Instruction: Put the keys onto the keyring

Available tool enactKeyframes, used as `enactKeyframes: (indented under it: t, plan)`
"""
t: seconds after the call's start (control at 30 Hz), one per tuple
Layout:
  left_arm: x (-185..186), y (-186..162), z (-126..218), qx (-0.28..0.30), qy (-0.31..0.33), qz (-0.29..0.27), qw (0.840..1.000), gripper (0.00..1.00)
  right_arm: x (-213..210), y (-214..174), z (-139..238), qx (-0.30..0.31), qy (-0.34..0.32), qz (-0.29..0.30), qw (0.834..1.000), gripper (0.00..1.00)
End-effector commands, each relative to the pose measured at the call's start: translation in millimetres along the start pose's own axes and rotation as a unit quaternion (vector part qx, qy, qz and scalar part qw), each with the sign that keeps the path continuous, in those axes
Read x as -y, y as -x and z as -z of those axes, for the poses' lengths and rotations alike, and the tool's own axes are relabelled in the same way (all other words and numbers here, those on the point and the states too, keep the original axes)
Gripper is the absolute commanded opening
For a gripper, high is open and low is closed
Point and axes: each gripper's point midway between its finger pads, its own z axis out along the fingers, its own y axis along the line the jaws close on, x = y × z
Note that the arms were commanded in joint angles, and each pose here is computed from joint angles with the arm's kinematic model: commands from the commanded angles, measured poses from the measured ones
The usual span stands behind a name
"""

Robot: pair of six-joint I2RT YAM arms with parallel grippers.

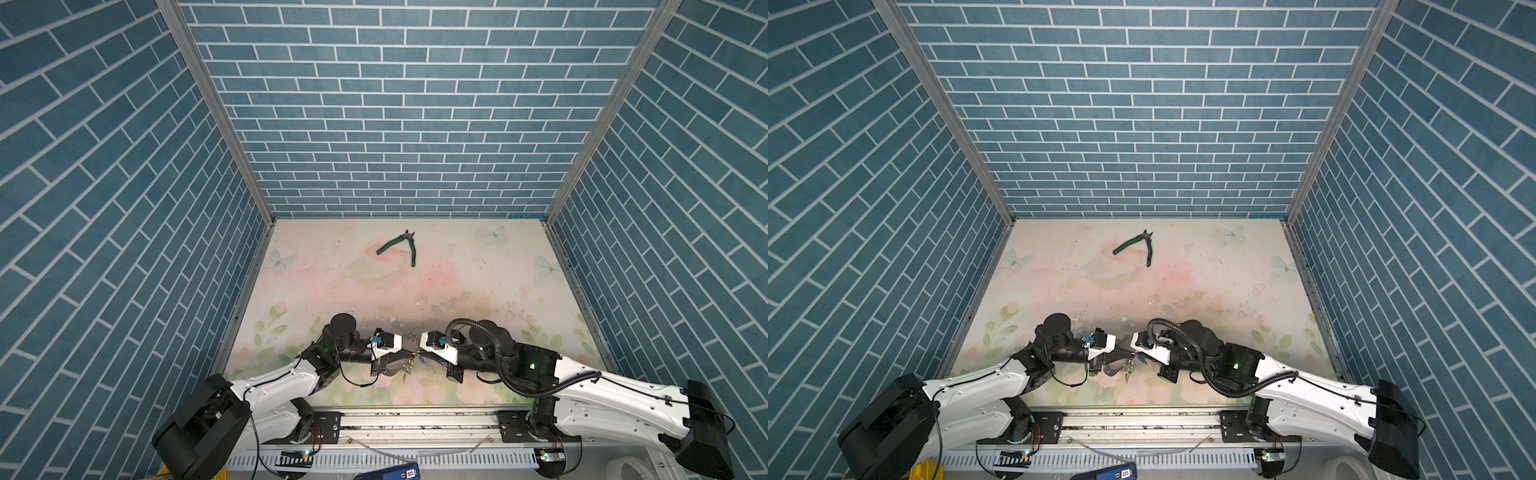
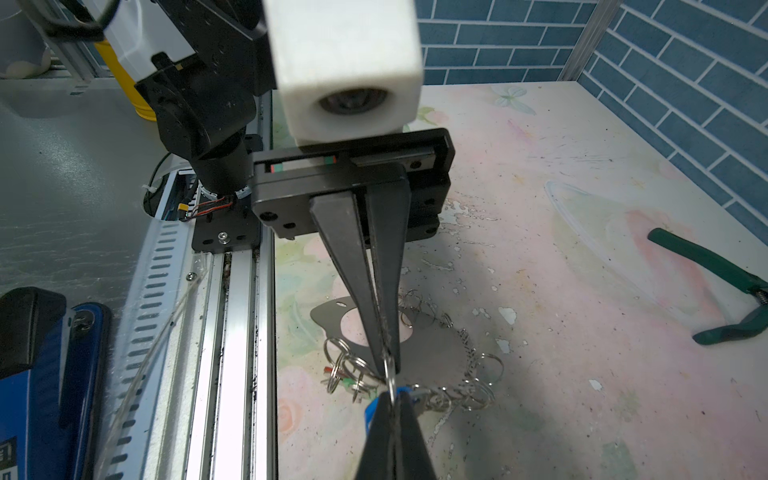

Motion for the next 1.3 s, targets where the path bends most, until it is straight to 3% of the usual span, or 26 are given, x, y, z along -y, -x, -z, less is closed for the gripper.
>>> enactKeyframes:
  t: [0.0,0.43,1.27]
  plan:
    - [0,22,-1,0.032,-0.010,-0.028,0.999,0.00,1,17,0,0.017,-0.001,0.015,1.000,0.00]
    - [-1,25,1,0.039,0.000,-0.035,0.999,0.00,7,6,2,0.001,-0.021,0.003,1.000,0.00]
    - [-19,48,5,0.087,0.057,-0.063,0.993,0.00,-7,-9,-8,-0.017,0.018,-0.031,0.999,0.00]
